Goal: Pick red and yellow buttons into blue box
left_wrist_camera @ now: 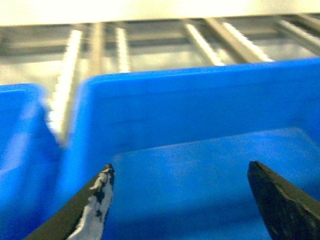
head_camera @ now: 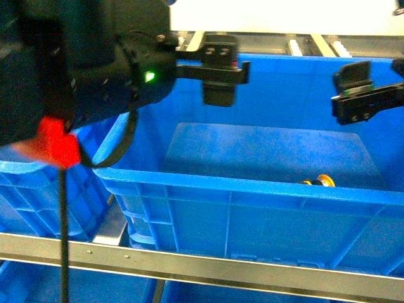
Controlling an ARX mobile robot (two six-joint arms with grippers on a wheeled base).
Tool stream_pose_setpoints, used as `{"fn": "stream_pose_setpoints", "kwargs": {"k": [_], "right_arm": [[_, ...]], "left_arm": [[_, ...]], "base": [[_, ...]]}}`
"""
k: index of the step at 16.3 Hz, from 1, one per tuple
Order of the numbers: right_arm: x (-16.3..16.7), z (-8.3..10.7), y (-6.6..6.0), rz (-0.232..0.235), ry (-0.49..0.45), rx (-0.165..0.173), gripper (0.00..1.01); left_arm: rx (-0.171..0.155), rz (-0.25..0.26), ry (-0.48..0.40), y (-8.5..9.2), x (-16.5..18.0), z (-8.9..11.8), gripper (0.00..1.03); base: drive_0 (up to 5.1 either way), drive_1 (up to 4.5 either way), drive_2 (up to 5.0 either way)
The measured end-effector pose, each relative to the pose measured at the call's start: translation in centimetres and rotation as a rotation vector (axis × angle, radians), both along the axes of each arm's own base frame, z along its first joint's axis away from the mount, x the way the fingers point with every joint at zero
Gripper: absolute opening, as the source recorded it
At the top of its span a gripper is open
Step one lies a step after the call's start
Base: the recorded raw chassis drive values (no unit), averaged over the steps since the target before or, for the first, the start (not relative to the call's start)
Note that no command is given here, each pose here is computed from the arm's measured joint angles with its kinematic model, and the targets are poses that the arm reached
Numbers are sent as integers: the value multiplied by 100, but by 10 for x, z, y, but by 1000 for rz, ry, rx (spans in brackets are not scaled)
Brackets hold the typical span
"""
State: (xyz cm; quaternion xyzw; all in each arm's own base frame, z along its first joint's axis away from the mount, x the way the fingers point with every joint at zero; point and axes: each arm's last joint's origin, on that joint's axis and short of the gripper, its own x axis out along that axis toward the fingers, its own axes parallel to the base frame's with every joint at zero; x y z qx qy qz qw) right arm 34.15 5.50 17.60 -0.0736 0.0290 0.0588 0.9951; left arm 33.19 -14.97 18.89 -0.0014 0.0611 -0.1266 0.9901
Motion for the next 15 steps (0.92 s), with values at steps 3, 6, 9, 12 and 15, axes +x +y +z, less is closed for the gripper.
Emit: {"fn": "stream_pose_setpoints", "kwargs": {"k": [3, 6, 9, 12, 15], "right_arm": [[-51, -3, -25, -128, -86, 117, 49], [-92, -19, -32, -102, -23, 125, 14], [-122, -12, -42, -119, -57, 133, 2], [-147, -15, -56, -129, -38, 131, 2], [-168, -14, -55, -118, -42, 132, 2]], "left_arm": [[-21, 289, -135, 69, -46, 0, 48], [-9, 243, -106, 93, -88, -13, 13], [-10, 266, -114, 116, -118, -15, 2], [2, 256, -69, 128, -143, -34, 2], [-11, 256, -117, 136, -161, -25, 2]], "base": [[0, 0, 0], [0, 0, 0], [0, 0, 0], [0, 0, 0], [0, 0, 0]]}}
